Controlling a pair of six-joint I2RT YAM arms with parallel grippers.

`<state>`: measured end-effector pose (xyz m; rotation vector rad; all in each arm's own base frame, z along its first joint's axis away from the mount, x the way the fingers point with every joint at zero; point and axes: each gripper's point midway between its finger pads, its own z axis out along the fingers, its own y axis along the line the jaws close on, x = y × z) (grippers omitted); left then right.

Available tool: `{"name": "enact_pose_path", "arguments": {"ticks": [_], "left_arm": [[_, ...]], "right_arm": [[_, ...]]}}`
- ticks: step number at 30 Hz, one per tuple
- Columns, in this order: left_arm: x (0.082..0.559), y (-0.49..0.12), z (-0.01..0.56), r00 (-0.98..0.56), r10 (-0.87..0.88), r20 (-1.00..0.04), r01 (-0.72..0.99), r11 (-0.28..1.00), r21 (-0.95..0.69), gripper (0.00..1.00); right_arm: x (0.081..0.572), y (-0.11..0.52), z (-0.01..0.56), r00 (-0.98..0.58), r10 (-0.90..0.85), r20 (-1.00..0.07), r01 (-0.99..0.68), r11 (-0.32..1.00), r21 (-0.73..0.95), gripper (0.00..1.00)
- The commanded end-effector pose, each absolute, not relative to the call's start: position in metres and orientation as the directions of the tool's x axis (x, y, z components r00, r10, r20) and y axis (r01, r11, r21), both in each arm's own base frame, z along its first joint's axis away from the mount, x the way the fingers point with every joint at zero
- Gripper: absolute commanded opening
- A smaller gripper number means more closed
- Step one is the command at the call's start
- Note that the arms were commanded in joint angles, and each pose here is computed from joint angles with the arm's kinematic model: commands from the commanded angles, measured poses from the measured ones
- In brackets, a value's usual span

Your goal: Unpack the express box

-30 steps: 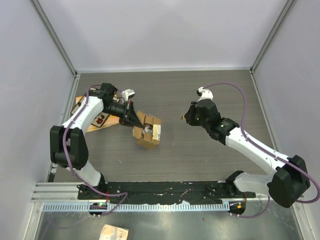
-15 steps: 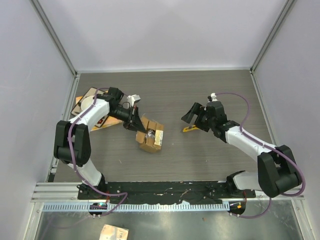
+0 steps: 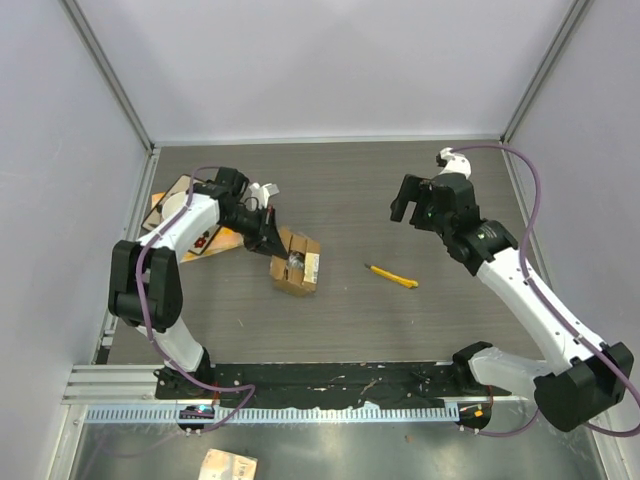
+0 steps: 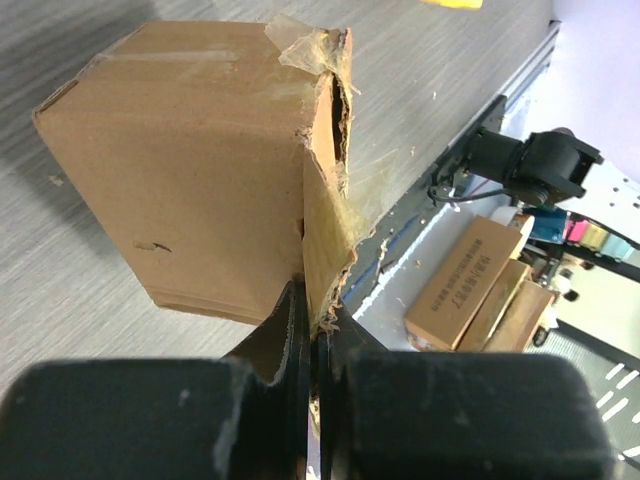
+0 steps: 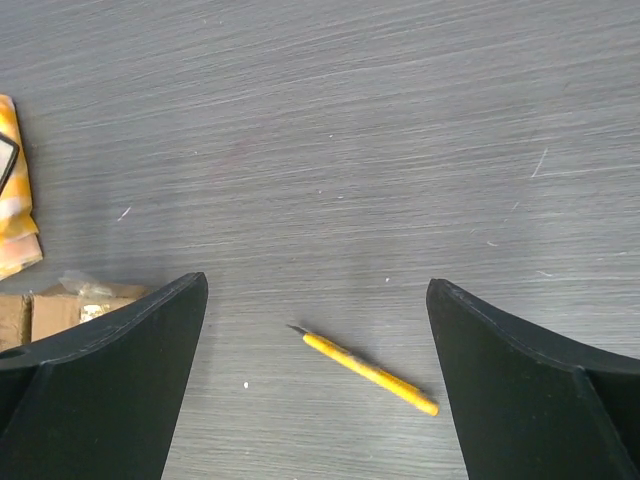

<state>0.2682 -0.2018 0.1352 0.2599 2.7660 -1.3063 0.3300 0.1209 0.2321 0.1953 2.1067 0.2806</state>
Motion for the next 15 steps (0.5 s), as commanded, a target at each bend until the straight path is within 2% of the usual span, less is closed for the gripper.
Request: {"name": "enact_pose_path", "arguments": {"ticks": [1,4,8,15], "left_arm": [[0.275,-0.204,0.151,-0.958,0.164,-0.234,0.283,0.645,-0.710,0.00],[0.273,-0.208,0.158,-0.947,0.184,-0.263,0.318,0.643,-0.696,0.00],[0.273,-0.211,0.159,-0.929,0.214,-0.302,0.365,0.668,-0.648,0.00],[0.276,-0.206,0.158,-0.926,0.179,-0.332,0.354,0.715,-0.603,0.00]], "right_arm": [[0.313,0.141,0.245,-0.499,0.160,-0.852,-0.101,0.966,0.240,0.98],[0.291,0.200,0.226,-0.537,0.032,-0.843,-0.247,0.950,0.193,0.98],[0.271,0.268,0.205,-0.555,-0.063,-0.830,-0.350,0.922,0.164,0.97],[0.257,0.318,0.185,-0.580,-0.071,-0.812,-0.354,0.919,0.173,0.80]]}}
